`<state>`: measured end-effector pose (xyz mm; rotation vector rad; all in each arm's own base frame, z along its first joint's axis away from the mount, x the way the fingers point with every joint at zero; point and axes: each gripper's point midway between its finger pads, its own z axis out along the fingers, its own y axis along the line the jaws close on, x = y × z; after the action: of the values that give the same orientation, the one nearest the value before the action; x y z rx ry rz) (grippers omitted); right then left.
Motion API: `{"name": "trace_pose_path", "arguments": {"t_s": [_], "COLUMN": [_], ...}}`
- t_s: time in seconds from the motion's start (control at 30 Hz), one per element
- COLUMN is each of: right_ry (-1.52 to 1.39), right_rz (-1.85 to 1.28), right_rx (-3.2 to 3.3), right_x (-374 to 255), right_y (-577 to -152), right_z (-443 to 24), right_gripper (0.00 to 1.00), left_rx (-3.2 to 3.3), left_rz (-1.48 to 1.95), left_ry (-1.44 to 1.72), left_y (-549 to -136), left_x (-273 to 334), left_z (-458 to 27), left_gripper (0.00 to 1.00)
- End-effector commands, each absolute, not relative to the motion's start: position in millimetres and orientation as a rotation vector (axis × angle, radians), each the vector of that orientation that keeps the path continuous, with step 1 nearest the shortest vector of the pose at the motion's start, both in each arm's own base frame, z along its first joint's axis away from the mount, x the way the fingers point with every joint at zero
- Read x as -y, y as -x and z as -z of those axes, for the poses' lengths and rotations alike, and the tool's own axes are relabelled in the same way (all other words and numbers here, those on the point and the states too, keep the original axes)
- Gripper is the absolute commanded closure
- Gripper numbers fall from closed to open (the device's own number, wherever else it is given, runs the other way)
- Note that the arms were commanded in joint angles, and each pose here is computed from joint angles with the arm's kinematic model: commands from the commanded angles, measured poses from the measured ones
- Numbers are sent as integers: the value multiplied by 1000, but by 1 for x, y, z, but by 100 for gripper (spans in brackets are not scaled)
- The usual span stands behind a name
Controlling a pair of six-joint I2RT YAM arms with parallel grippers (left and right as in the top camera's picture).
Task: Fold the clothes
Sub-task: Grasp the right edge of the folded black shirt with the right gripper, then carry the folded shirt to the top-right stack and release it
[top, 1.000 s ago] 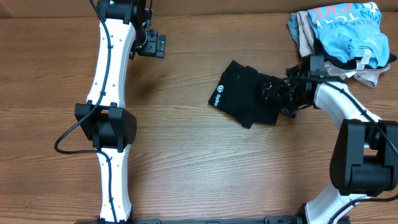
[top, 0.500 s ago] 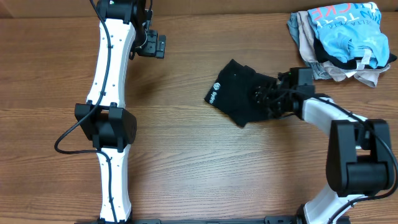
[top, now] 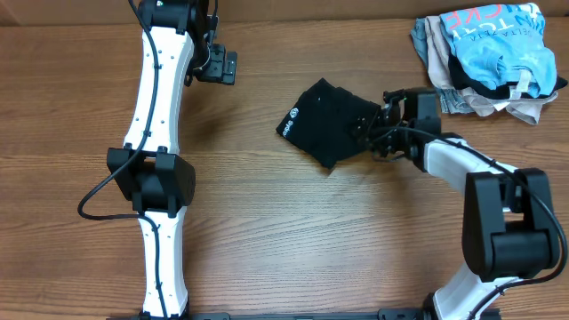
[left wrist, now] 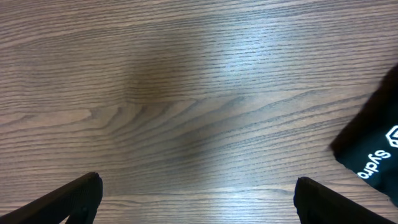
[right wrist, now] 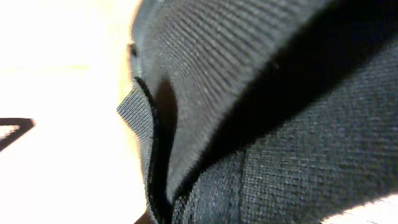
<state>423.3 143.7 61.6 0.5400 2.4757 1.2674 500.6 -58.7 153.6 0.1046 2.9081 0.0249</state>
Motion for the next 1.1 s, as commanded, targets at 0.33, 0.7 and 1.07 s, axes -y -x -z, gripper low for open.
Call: {"name": "trace_pose_path", "arguments": {"t_s": [0.33, 0.7, 1.07], "right_ry": [-294, -423, -752], "right_rz": [-1360, -1100, -971], "right_rx": [-2088, -1809, -1532], "right_x": [-95, 15, 129], "right_y": [-488, -523, -559], "right_z": [-275, -369, -365], "right_gripper": [96, 96, 96], "left_rx": [-2896, -2891, -2850], "left_rz": [-16, -16, -13], "left_ry": [-75, -74, -71], "left_y": [-501, -502, -512], "left_x": [56, 56, 57], "left_z": [-158, -159, -161], "left_gripper": [0, 0, 0]}}
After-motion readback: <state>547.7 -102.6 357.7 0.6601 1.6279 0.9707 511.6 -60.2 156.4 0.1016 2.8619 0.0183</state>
